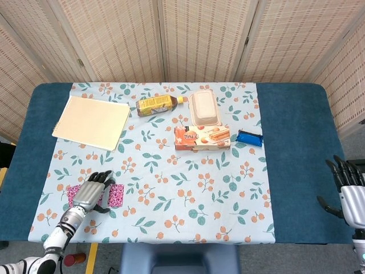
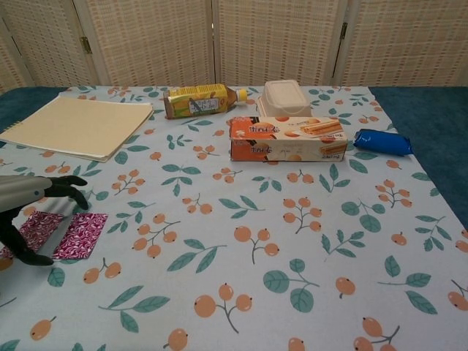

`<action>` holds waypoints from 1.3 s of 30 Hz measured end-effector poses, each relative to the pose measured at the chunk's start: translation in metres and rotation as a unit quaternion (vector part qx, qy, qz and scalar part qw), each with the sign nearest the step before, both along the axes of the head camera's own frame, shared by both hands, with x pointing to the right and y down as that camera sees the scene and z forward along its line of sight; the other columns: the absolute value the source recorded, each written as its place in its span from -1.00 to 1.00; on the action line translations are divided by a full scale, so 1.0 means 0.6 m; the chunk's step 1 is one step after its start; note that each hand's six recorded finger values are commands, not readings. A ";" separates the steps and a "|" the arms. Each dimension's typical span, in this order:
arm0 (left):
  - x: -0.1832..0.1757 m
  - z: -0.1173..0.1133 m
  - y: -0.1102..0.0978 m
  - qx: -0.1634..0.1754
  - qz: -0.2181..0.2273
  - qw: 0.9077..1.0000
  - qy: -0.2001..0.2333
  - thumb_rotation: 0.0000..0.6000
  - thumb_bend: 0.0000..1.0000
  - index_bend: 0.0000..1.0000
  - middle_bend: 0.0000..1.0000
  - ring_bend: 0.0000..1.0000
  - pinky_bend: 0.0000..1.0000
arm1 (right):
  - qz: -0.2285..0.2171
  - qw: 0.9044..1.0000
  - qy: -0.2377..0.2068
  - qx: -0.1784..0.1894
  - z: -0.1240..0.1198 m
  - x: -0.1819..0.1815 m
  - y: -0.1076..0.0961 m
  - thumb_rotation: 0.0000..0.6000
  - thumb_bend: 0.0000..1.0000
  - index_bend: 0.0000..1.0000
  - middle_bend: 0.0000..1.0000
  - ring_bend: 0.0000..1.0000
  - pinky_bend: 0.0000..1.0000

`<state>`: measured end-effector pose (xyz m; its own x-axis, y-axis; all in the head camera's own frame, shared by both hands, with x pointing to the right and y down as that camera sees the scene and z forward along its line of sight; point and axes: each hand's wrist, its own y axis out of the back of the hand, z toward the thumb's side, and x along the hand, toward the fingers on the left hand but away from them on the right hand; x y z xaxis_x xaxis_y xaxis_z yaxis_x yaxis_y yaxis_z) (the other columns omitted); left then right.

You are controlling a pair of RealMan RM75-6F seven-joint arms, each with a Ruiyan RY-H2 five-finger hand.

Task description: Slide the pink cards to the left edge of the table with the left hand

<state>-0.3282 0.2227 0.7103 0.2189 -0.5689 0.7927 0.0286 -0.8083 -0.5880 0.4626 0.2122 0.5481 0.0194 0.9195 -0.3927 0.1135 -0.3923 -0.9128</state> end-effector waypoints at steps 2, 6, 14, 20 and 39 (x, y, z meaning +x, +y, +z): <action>0.005 0.002 -0.001 -0.002 -0.002 1.000 0.000 1.00 -0.62 -0.53 -1.00 -1.00 -1.00 | 0.001 1.000 0.000 0.000 0.000 0.002 0.000 1.00 -0.42 -0.93 -0.94 -1.00 -1.00; 0.011 0.004 -0.002 -0.006 -0.001 1.000 -0.003 1.00 -0.62 -0.50 -1.00 -1.00 -1.00 | 0.004 1.000 0.000 -0.001 0.001 0.006 0.001 1.00 -0.42 -0.93 -0.94 -1.00 -1.00; 0.017 0.007 -0.004 -0.012 -0.004 1.000 -0.005 1.00 -0.58 -0.44 -1.00 -1.00 -1.00 | 0.008 1.000 -0.001 -0.002 0.003 0.013 0.004 1.00 -0.42 -0.93 -0.94 -1.00 -1.00; 0.021 0.010 -0.003 -0.014 -0.006 1.000 -0.005 1.00 -0.58 -0.44 -1.00 -1.00 -1.00 | 0.011 1.000 -0.001 -0.002 0.002 0.017 0.006 1.00 -0.42 -0.93 -0.94 -1.00 -1.00; 0.025 0.011 -0.003 -0.011 -0.007 1.000 -0.008 1.00 -0.58 -0.39 -1.00 -1.00 -1.00 | 0.015 1.000 -0.001 -0.002 0.002 0.025 0.010 1.00 -0.42 -0.93 -0.93 -1.00 -1.00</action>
